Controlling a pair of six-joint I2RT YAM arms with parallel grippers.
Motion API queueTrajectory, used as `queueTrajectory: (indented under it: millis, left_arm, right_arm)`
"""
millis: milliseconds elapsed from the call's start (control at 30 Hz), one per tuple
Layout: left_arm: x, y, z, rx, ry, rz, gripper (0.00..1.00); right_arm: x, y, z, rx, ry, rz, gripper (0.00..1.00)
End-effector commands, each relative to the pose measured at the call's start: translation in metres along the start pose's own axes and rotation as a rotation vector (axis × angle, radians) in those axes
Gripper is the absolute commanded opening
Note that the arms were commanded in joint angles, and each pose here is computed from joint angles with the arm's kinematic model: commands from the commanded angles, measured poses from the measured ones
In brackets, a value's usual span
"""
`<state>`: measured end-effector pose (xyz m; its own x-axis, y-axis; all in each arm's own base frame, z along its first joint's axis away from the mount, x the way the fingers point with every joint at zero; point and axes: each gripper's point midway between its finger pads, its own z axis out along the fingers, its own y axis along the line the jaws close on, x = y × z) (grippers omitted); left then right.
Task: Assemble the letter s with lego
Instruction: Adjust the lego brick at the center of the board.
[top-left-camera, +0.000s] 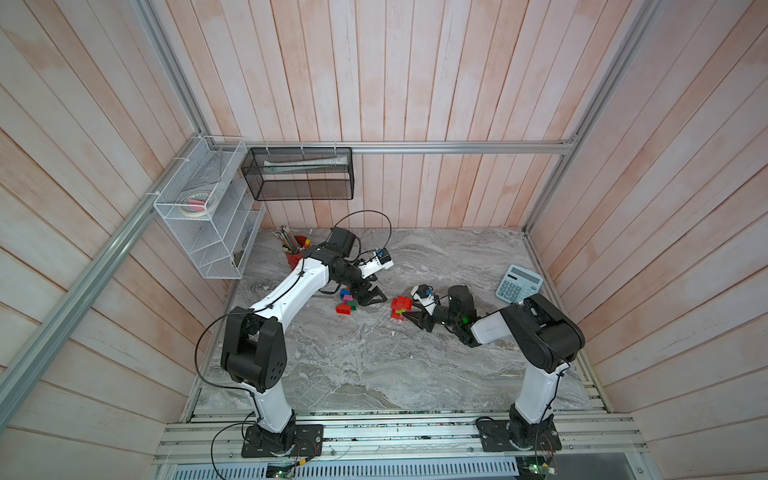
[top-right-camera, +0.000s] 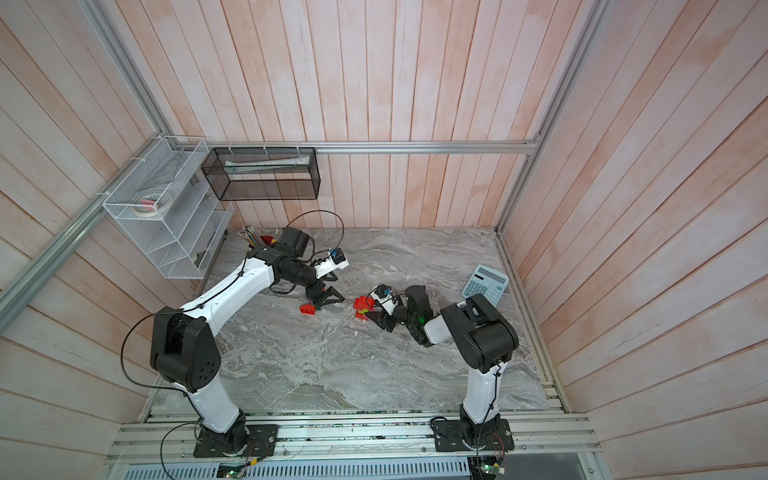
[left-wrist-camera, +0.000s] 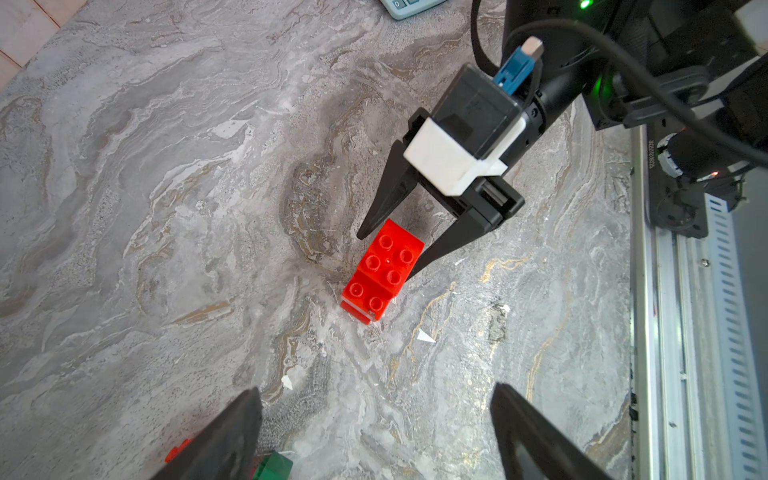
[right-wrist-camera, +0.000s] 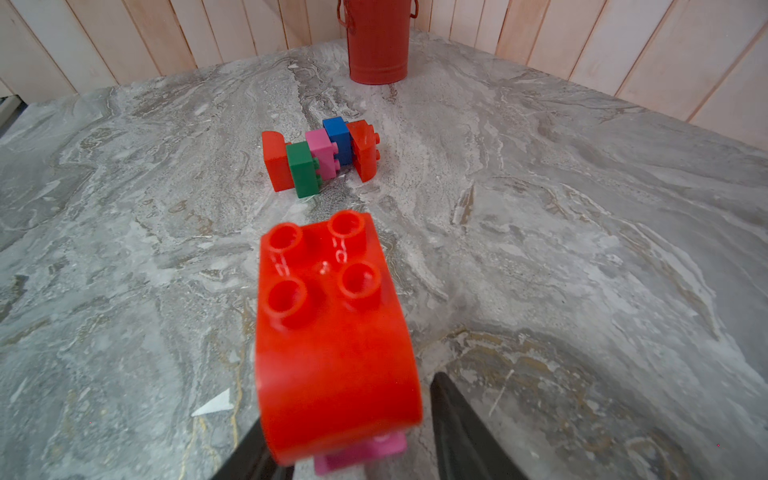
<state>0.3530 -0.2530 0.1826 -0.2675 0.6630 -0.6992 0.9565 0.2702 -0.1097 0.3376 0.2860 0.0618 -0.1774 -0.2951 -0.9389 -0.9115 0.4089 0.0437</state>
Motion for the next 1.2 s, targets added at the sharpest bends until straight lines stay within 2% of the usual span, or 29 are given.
queueTrajectory:
  millis: [0,200,433,600,800,967,1167]
  left_arm:
    - [0.0,-0.004,-0.004,0.014,-0.01,-0.01,0.9]
    - [0.0,-0.004,-0.002,0.023,-0.012,-0.01,0.9]
    - [0.001,-0.003,-0.005,0.023,-0.014,-0.022,0.9]
    - [-0.005,0.001,-0.014,0.013,-0.04,-0.038,0.9]
    - [-0.008,0.005,-0.022,0.009,-0.06,-0.054,0.9]
    - [-0.005,0.007,-0.024,0.006,-0.061,-0.067,0.9]
    - [-0.001,0.01,-0.023,0.007,-0.063,-0.083,0.9]
  right_arm:
    - [-0.001,0.006,0.006,-0.039,-0.006,-0.003,0.48]
    - [-0.007,0.008,0.006,-0.06,-0.028,0.015,0.36]
    - [-0.021,0.012,0.004,-0.091,-0.051,0.07,0.32]
    - [-0.035,0.026,0.007,-0.214,-0.047,0.315,0.33]
    - [-0.026,0.037,0.013,-0.349,0.03,0.603,0.38]
    - [-0.023,0.033,0.017,-0.437,0.084,0.771,0.38]
    - [-0.013,0.018,0.025,-0.431,0.155,0.887,0.4]
